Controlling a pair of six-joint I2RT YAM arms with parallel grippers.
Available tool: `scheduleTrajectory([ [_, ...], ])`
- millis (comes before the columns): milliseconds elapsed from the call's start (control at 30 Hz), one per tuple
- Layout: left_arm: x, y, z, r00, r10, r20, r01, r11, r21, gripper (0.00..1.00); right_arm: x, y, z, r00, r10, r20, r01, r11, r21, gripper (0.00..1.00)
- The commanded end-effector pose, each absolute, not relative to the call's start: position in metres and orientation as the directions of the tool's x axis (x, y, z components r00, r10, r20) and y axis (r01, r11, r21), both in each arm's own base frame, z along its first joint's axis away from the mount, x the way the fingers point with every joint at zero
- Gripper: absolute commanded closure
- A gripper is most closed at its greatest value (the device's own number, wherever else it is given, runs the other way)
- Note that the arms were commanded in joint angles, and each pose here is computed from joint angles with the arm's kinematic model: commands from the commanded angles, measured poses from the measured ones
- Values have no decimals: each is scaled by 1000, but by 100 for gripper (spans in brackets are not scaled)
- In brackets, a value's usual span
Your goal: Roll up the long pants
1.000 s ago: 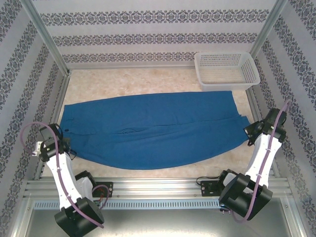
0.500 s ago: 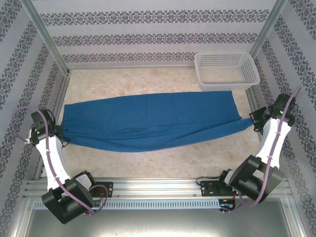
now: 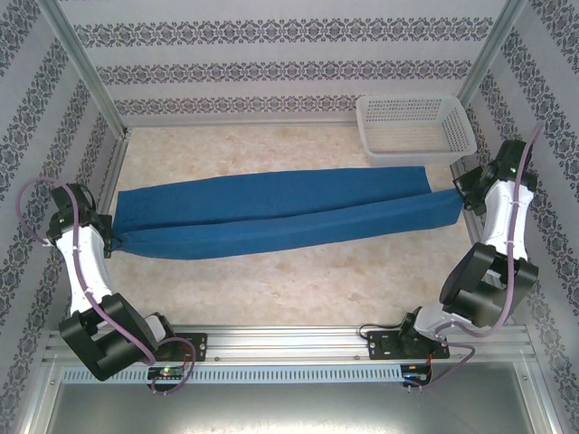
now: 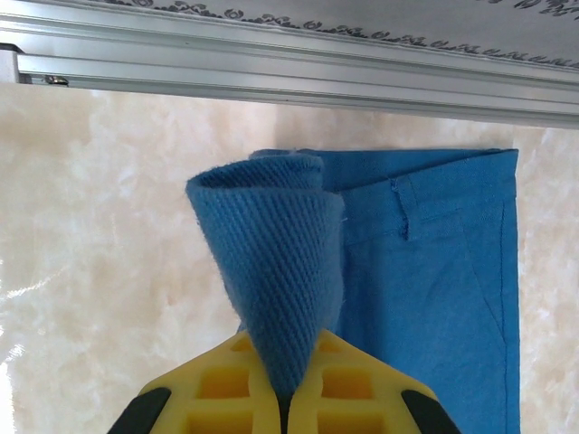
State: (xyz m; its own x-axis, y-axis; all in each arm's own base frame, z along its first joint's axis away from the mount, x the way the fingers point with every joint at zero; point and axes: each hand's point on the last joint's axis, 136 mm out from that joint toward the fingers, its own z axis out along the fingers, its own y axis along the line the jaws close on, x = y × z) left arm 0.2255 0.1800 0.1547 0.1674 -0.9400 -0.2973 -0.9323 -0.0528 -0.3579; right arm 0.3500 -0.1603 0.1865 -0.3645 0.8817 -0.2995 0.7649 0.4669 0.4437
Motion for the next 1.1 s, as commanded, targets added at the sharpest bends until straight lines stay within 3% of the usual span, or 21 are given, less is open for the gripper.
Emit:
scheduleTrajectory([
  [0,246,205,179,222,-902,-370,-902,-45,-430,100,381,-182,211,-314,858,-406,748,487,450,100],
  [333,275,224,179,208,-899,-386,-894,-14,-448,100,423,-188,196,-375,822,-429,752,540,378,100],
  [1067,364,256,146,109,-936,-334,-862,79,-501,100,470,-202,163,-461,763,-452,745,610,270,100],
])
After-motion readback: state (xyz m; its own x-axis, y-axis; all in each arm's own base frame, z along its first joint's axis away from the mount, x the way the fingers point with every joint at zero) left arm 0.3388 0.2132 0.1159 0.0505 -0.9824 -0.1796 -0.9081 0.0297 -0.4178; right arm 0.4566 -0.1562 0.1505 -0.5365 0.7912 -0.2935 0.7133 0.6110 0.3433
